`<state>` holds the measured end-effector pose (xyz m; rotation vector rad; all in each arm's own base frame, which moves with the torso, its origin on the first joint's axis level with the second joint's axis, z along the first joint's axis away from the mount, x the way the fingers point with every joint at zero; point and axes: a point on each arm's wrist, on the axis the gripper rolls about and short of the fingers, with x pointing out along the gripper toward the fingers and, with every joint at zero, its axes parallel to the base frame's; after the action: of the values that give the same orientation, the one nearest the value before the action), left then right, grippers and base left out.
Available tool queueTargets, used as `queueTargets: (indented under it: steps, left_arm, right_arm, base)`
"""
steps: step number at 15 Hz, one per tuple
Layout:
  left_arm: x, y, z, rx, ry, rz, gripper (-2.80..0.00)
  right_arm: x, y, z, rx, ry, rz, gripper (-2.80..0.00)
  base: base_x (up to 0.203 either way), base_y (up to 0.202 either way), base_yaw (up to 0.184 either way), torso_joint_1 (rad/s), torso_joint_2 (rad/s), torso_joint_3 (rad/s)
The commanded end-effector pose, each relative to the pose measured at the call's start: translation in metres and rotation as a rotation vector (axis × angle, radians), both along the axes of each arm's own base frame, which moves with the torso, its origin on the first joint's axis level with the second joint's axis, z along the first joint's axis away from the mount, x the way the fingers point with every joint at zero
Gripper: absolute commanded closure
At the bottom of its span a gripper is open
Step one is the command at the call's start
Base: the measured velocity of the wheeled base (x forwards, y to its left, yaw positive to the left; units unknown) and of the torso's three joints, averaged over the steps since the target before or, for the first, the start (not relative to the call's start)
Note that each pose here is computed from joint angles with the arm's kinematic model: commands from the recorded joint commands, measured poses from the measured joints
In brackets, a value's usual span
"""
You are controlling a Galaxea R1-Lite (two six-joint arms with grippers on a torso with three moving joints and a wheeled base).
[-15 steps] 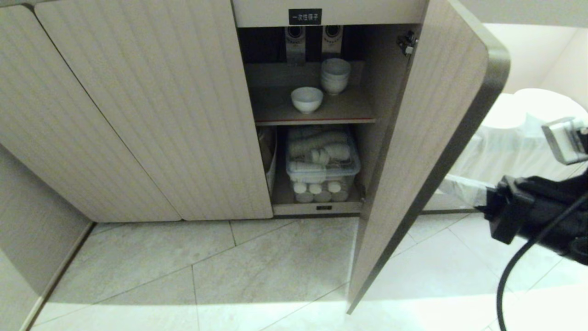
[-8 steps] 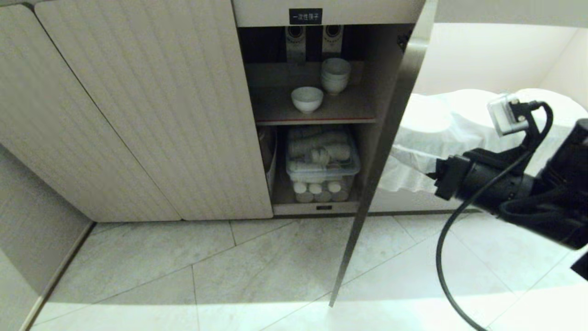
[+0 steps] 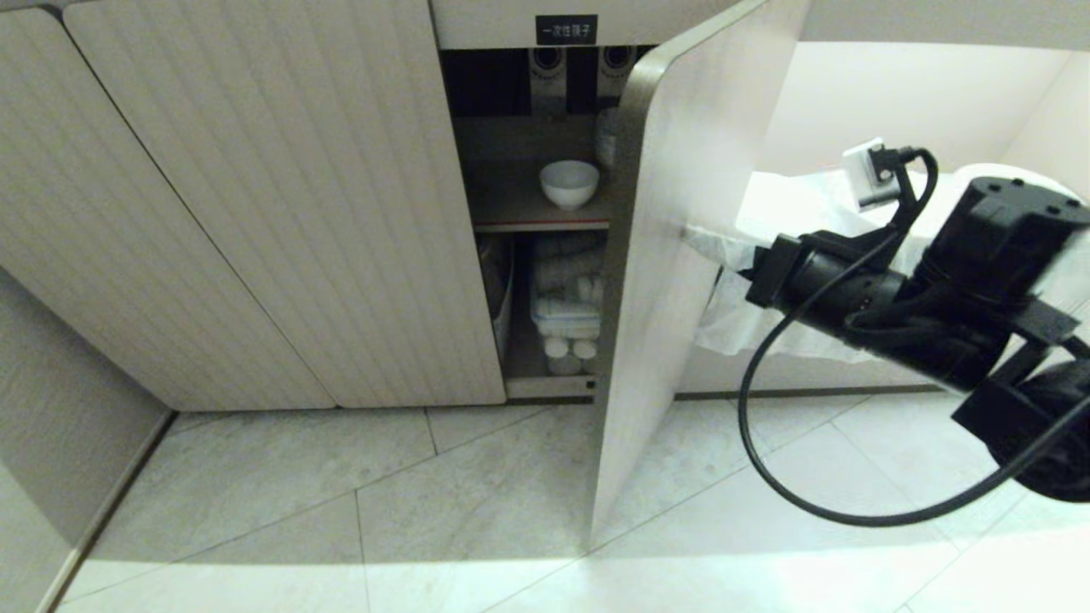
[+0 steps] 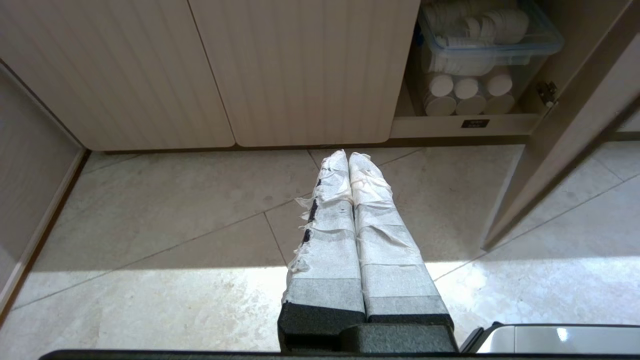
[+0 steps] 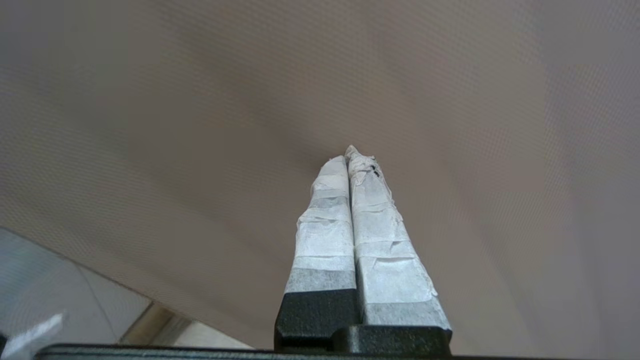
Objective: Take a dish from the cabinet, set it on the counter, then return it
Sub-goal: Close the cabinet door
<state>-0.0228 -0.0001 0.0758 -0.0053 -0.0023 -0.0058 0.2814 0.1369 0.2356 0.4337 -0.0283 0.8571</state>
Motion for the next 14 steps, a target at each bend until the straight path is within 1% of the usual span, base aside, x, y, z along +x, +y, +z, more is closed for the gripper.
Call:
queueTargets:
  steps: [1, 3, 4, 7, 8, 9, 10, 14]
  left_arm:
    - [0.0, 0.0, 0.0, -0.001, -0.001, 0.0, 0.0]
    - [0.0, 0.0, 0.0, -0.001, -0.001, 0.0, 0.0]
    - [0.0, 0.0, 0.0, -0.001, -0.001, 0.0, 0.0]
    - [0.0, 0.0, 0.0, -0.001, -0.002, 0.0, 0.0]
    - [0.0, 0.0, 0.0, -0.001, -0.001, 0.0, 0.0]
    - [0.0, 0.0, 0.0, -0.001, -0.001, 0.0, 0.0]
    - [0.0, 0.0, 0.0, -0.001, -0.001, 0.0, 0.0]
    - [0.0, 0.0, 0.0, -0.001, -0.001, 0.0, 0.0]
  right_arm:
    - [0.018, 0.008, -0.002, 0.013, 0.003, 0.005, 0.0]
    - [0.036, 0.017, -0.001, 0.028, -0.009, 0.002, 0.0]
    - [0.047, 0.022, 0.001, 0.043, -0.017, -0.021, 0.0]
    - [0.075, 0.047, 0.015, 0.136, -0.042, -0.148, 0.0]
    - [0.084, 0.054, 0.013, 0.153, -0.025, -0.2, 0.0]
    - [0.088, 0.057, 0.01, 0.153, -0.006, -0.231, 0.0]
    - [0.086, 0.057, 0.006, 0.143, 0.007, -0.233, 0.0]
    - [0.06, 0.038, 0.002, 0.107, 0.051, -0.25, 0.0]
  base:
    - [0.0, 0.0, 0.0, 0.0, 0.0, 0.0]
    - [0.0, 0.0, 0.0, 0.0, 0.0, 0.0]
    - [0.0, 0.0, 0.0, 0.0, 0.0, 0.0]
    - [0.0, 0.0, 0.0, 0.0, 0.0, 0.0]
    - [0.0, 0.0, 0.0, 0.0, 0.0, 0.0]
    - [0.0, 0.0, 0.0, 0.0, 0.0, 0.0]
    - [0.0, 0.0, 0.0, 0.0, 0.0, 0.0]
    - [0.0, 0.0, 0.0, 0.0, 0.0, 0.0]
